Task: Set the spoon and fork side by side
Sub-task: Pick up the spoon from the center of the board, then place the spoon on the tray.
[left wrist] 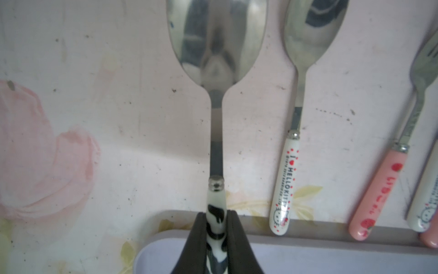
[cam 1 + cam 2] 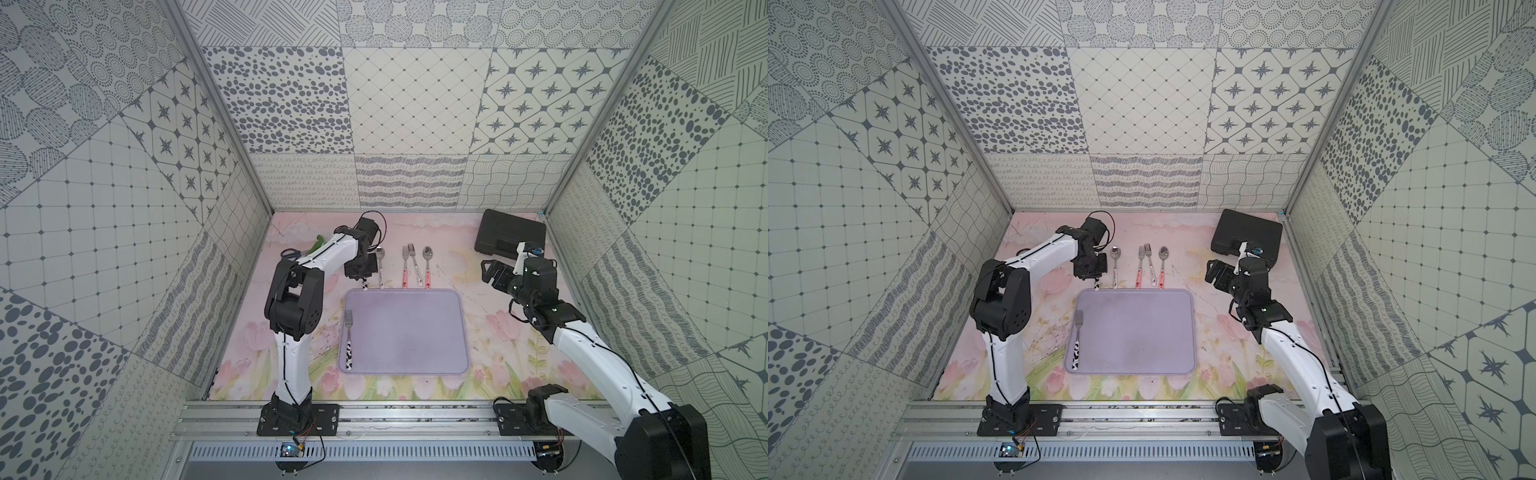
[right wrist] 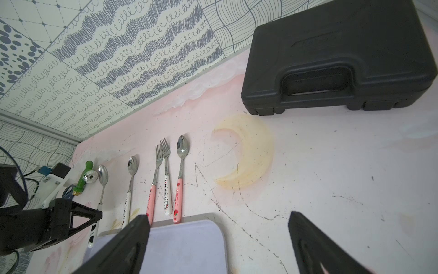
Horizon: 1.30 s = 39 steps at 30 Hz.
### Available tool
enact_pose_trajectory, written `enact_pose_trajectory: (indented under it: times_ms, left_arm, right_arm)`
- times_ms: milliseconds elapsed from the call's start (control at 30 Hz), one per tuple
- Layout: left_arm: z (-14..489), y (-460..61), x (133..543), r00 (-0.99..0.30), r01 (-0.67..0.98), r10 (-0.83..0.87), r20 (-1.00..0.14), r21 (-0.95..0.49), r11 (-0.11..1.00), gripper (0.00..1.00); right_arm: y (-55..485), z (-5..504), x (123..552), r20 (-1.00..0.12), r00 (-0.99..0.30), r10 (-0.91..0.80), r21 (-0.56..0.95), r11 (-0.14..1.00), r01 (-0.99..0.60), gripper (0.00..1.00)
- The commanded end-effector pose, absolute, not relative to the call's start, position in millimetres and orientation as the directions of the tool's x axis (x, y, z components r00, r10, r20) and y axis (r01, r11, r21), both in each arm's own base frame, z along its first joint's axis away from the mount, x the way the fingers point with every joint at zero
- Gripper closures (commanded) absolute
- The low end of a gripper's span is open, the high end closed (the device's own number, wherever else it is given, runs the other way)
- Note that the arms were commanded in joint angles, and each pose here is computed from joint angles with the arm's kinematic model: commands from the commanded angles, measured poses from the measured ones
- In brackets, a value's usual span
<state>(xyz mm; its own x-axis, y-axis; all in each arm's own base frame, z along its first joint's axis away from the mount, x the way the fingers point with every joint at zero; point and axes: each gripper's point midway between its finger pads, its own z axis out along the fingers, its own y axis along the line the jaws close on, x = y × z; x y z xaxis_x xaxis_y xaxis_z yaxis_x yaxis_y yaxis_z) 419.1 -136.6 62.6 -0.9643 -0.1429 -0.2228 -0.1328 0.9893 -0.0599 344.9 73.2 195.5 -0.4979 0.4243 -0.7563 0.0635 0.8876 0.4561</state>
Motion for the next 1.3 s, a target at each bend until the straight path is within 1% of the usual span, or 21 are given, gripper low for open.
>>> enact_pose_trajectory:
  times_ms: [0,200,833,1100,1267]
  left_arm:
    - [74,-140,396,-0.971,-0.102,-0.105,-0.213,-0.026,0.994,1.0]
    - [74,-144,364,-0.972,-0.092,-0.089,-0.216,0.002,0.996,1.0]
    - [58,-140,261,-0.969,-0.131,-0.136,-0.204,-0.038,0.991,1.0]
    - [46,-136,227,-0.97,-0.141,-0.146,-0.192,-0.038,0.989,1.0]
    - [42,-135,211,-0.973,-0.127,-0.127,-0.191,-0.008,0.992,1.0]
  right_arm:
    - [74,199,345,-0.766,-0.477,0.431,0.466,0.883,0.051,0.03]
    - [75,201,345,-0.766,-0.475,0.433,0.469,0.882,0.047,0.03]
    - [74,200,344,-0.767,-0.473,0.433,0.468,0.883,0.049,0.03]
    - [74,200,344,-0.767,-0.473,0.433,0.468,0.883,0.05,0.03]
    - [74,198,345,-0.765,-0.477,0.432,0.467,0.883,0.052,0.03]
